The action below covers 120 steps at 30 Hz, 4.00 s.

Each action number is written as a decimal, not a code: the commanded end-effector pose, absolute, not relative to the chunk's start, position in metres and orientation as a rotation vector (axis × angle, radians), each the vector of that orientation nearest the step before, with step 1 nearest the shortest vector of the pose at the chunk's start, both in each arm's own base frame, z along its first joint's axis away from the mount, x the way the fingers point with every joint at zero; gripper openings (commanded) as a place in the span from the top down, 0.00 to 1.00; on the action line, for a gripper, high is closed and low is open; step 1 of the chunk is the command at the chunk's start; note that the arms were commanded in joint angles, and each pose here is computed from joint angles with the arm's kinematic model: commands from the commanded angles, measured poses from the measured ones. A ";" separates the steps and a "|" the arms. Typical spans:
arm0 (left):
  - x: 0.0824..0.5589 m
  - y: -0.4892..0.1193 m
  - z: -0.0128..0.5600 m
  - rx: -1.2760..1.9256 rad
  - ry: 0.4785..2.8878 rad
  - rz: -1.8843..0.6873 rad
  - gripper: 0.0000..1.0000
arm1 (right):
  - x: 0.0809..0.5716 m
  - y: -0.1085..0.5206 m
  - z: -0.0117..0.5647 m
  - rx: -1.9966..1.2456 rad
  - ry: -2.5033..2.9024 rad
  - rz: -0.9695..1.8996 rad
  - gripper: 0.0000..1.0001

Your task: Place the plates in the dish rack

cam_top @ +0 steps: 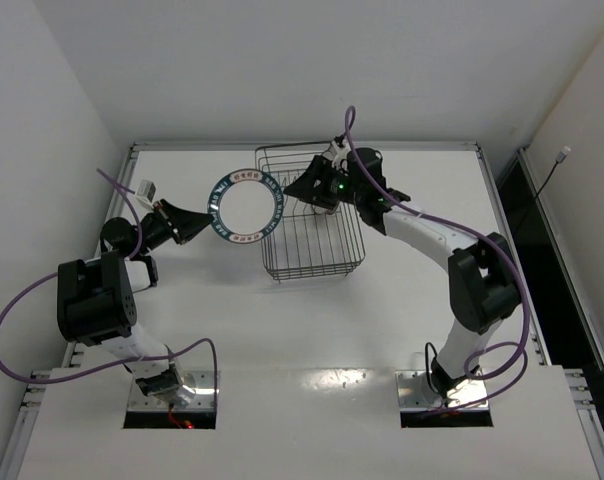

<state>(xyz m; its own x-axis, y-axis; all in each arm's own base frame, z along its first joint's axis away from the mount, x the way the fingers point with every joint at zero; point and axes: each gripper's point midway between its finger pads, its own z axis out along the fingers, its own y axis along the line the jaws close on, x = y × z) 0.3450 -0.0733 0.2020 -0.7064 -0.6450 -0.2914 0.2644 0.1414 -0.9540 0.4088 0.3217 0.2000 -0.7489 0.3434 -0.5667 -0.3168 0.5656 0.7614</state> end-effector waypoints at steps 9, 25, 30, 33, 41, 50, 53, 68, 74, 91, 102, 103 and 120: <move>0.338 -0.078 0.230 -0.113 1.617 -1.550 0.93 | 0.413 0.323 0.238 0.012 1.958 1.267 0.42; 0.338 -0.078 0.230 -0.106 1.615 -1.543 0.93 | 0.412 0.342 0.226 -0.031 1.972 1.400 0.43; 0.338 -0.078 0.230 -0.106 1.615 -1.543 0.93 | 0.411 0.342 0.228 -0.043 1.964 1.410 0.50; 0.338 -0.078 0.230 -0.106 1.615 -1.543 0.93 | 0.412 0.345 0.228 -0.056 1.959 1.421 0.53; 0.338 -0.078 0.230 -0.106 1.615 -1.543 0.99 | 0.407 0.362 0.232 -0.136 1.939 1.483 0.64; 0.339 -0.078 0.228 -0.114 1.620 -1.546 0.98 | 0.402 0.371 0.232 -0.151 1.940 1.540 0.94; 0.340 -0.077 0.224 -0.132 1.630 -1.555 0.71 | 0.406 0.356 0.228 -0.105 1.966 1.439 0.99; 0.346 -0.075 0.212 -0.169 1.673 -1.544 0.00 | 0.434 0.222 0.280 0.114 1.988 0.245 1.00; 0.360 -0.065 0.199 -0.208 1.771 -1.379 0.00 | 0.460 0.207 0.281 0.097 1.983 -0.048 1.00; 0.377 -0.053 0.172 -0.222 2.057 -0.884 0.00 | 0.490 0.209 0.260 0.037 1.959 -0.192 1.00; 0.382 -0.055 0.172 -0.244 2.035 -0.914 0.00 | 0.511 0.231 0.212 -0.063 2.041 -0.214 1.00; 0.382 -0.057 0.173 -0.237 2.023 -0.931 0.00 | 0.512 0.234 0.204 -0.076 2.055 -0.211 1.00; 0.375 -0.064 0.158 -0.215 2.077 -0.995 0.00 | 0.468 0.248 0.279 -0.096 2.022 -0.067 0.76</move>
<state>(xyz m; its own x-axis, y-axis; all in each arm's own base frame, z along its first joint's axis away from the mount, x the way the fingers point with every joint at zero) 0.3749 -0.0614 0.1530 -0.6622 -0.4887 -0.5681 0.1378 0.6658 -0.7333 0.4847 0.2528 0.2150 -0.5125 -0.1469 -0.8460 -0.0466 0.9886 -0.1435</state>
